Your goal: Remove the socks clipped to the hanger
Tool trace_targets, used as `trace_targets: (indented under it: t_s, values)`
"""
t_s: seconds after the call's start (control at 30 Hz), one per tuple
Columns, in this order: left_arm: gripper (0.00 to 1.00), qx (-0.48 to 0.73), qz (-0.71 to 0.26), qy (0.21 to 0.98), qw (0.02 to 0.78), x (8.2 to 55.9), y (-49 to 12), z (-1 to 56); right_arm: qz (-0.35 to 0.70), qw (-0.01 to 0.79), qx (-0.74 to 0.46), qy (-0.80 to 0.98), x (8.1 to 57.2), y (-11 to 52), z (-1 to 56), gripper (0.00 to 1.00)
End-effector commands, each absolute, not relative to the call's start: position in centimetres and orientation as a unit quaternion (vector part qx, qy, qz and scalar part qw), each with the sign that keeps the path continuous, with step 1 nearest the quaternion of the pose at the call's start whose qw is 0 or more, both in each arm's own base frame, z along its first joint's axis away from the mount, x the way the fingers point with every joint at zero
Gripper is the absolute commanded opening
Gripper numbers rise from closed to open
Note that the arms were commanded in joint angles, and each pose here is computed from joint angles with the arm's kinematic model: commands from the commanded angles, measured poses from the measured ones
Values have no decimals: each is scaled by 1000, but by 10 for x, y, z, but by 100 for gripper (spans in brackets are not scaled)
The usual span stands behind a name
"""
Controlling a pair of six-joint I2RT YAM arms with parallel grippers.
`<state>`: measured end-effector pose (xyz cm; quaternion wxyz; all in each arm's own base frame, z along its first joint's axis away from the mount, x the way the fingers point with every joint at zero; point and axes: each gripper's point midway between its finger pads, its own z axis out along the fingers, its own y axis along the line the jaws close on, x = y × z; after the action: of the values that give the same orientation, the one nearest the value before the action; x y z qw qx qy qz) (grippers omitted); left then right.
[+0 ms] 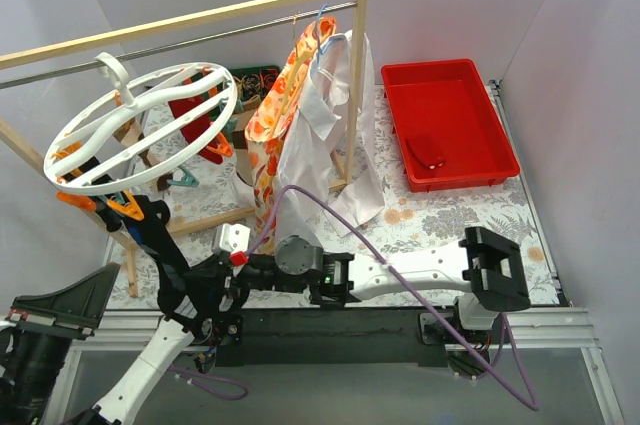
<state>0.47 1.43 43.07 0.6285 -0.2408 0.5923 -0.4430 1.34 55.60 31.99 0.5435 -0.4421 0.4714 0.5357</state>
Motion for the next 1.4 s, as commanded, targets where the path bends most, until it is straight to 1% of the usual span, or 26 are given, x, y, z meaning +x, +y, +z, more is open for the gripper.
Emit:
trace_targets:
  t_s: [0.0,0.1,0.23,0.3,0.4,0.5,0.57,0.7,0.73,0.8,1.03,1.13,1.37]
  values:
    - [25,-242,-448,595,622,31,-2,436,563,503,-467,460,6,528,326,1]
    - [29,-237,-445,601,620,43,-11,436,576,470,-490,455,6,511,320,1]
    - [39,-222,-448,611,613,54,-23,431,603,423,-513,441,1,494,322,1]
    - [45,-230,-443,616,609,59,-24,425,604,414,-526,432,-2,488,326,1]
    - [48,-240,-440,611,613,63,-22,424,610,390,-550,417,-10,478,322,1]
    - [45,-242,-433,615,613,72,-25,419,623,368,-559,404,-14,471,326,1]
    - [44,-235,-440,621,605,74,-31,414,632,360,-562,395,-17,467,332,1]
    - [49,-229,-466,619,589,74,-42,403,642,348,-563,387,-20,464,339,1]
    - [51,-233,-473,617,584,73,-43,401,645,343,-566,383,-22,462,340,1]
    - [53,-237,-480,615,579,74,-45,392,646,342,-565,382,-22,462,342,1]
    - [54,-237,-489,640,543,77,-59,375,656,341,-557,378,-21,459,357,1]
    - [54,-229,-493,647,534,71,-61,372,658,339,-556,377,-21,459,359,1]
    - [55,-177,-554,643,498,65,-91,366,670,321,-558,370,-26,463,366,1]
